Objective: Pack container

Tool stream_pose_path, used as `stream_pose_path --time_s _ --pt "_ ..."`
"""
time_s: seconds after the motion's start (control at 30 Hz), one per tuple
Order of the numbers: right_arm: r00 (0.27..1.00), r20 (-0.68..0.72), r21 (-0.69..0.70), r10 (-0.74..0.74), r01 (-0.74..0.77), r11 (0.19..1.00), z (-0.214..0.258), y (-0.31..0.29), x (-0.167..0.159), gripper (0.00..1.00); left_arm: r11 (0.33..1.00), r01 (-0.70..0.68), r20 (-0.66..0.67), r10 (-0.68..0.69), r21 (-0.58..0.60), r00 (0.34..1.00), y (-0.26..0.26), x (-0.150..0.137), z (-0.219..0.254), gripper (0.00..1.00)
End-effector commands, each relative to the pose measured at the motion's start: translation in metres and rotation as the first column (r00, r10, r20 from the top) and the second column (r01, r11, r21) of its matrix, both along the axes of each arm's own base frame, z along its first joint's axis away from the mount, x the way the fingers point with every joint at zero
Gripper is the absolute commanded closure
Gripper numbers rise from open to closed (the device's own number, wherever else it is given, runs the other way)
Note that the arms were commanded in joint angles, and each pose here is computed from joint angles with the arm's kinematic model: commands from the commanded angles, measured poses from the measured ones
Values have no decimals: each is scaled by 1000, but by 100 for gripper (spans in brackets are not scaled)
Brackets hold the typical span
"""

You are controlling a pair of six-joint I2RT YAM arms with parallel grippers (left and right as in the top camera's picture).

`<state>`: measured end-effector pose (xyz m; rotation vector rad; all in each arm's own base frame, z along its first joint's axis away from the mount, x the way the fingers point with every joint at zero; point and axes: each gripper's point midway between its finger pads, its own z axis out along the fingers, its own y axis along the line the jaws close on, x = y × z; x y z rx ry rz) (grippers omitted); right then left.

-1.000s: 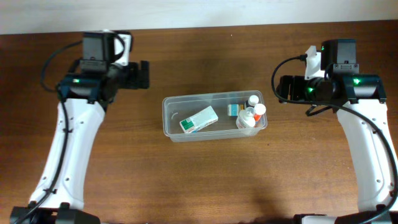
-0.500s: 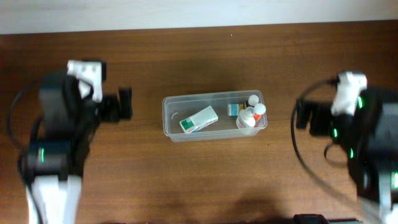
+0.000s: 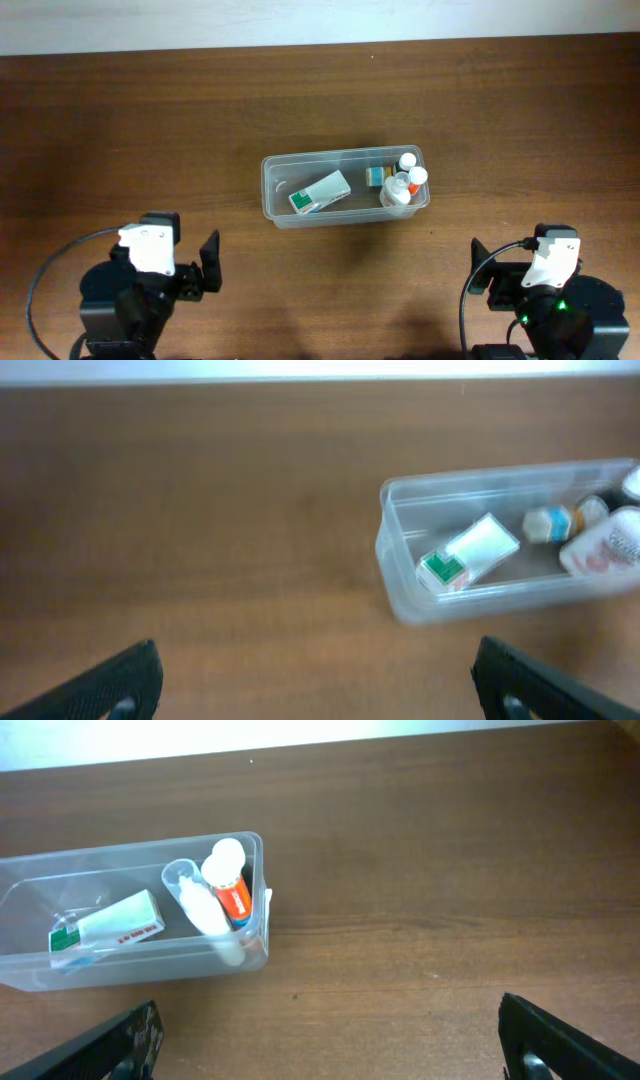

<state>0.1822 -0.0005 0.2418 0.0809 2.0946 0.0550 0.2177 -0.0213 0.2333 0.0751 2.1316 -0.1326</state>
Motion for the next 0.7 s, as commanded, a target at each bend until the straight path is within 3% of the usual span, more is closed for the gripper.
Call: stream_pose_path --time_s 0.0,0.33,0.67 --pt "1000 -8 5 -12 12 1000 -4 -1 -1 1 1000 10 -58 -10 3 998 -1 -9 -13 0" --pt "999 -30 -4 -11 11 1000 -11 -2 -7 2 1000 11 -161 -10 2 987 -1 -25 -33 1" --pt "974 199 -101 108 -90 991 -32 10 1 2 1000 11 -161 -10 2 987 -1 -25 -33 1"
